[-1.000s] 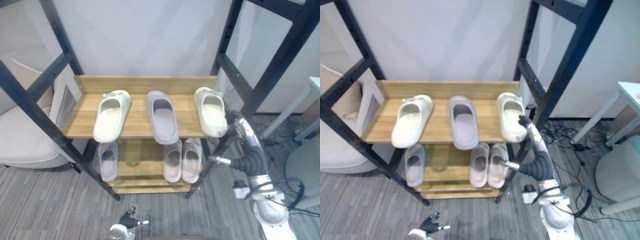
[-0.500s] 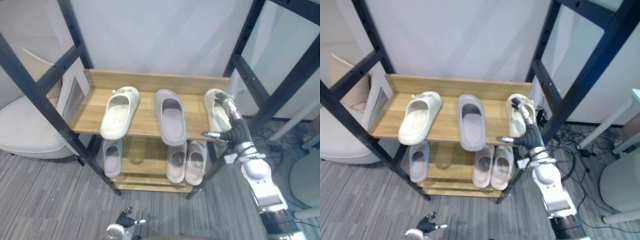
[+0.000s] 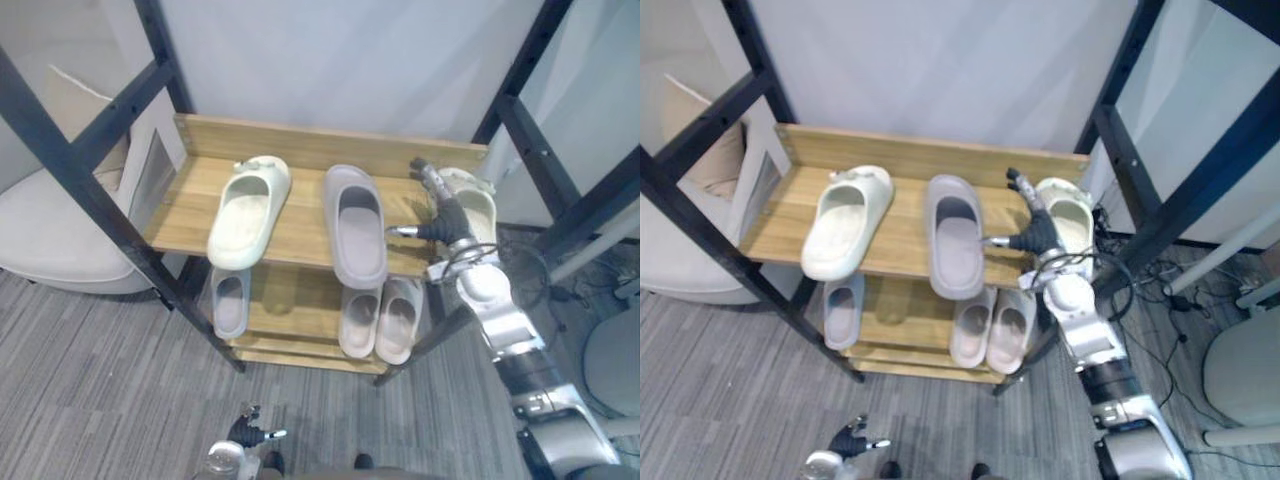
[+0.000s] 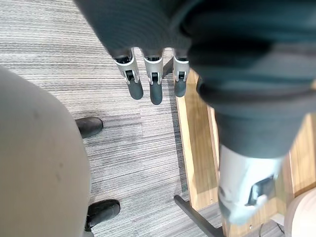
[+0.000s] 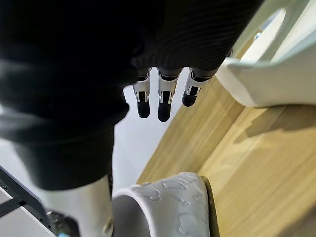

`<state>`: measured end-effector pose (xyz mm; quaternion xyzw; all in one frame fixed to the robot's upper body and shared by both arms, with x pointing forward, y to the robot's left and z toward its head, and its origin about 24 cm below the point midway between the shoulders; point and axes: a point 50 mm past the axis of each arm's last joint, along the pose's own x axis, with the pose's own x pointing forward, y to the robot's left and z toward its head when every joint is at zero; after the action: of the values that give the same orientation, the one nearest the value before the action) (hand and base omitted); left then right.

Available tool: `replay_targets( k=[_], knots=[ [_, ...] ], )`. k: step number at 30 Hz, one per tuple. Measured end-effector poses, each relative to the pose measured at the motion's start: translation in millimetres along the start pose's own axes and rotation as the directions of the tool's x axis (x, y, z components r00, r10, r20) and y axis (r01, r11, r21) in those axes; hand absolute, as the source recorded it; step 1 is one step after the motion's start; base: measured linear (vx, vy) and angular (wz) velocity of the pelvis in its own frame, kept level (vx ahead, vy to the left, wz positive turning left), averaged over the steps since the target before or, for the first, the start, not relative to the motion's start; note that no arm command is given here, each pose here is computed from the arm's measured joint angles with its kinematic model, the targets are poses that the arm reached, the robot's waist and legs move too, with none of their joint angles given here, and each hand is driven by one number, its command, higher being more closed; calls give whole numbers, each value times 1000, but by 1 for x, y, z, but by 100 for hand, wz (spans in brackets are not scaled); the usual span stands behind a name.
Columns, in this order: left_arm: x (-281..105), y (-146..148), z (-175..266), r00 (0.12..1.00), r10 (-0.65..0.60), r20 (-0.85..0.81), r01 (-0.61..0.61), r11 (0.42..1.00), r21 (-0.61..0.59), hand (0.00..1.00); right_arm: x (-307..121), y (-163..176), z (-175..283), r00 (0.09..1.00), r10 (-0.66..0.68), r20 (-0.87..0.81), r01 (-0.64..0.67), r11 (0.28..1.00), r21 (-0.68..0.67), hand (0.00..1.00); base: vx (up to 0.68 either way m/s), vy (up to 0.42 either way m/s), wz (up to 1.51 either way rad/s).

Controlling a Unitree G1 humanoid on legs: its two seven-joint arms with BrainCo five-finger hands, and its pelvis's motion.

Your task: Organize the slippers on the shoe rack

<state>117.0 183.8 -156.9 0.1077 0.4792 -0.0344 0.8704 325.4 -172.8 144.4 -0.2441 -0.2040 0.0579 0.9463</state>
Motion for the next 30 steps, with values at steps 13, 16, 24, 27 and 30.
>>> replay_targets(
  k=[13, 16, 24, 27, 30],
  knots=[
    [1, 3, 6, 1000, 9, 23, -9, 1000, -7, 0, 25, 6, -2, 998, 44, -36, -44, 999, -22, 0, -32, -7, 4],
    [1, 3, 7, 1000, 10, 30, -10, 1000, -7, 0, 33, 10, -4, 995, 75, -61, -77, 996, -35, 0, 0, 0, 0],
    [1, 4, 10, 999, 14, 42, -13, 1000, -23, 0, 49, 4, 2, 996, 68, -57, -70, 996, -49, 100, 0, 0, 0],
    [1, 4, 11, 999, 14, 43, -13, 1000, -23, 0, 51, 4, 5, 997, 66, -48, -68, 997, -43, 100, 0, 0, 0],
    [1, 4, 11, 999, 14, 44, -13, 1000, -23, 0, 51, 3, 5, 997, 65, -42, -67, 997, -35, 100, -21, -4, -1]
  ],
)
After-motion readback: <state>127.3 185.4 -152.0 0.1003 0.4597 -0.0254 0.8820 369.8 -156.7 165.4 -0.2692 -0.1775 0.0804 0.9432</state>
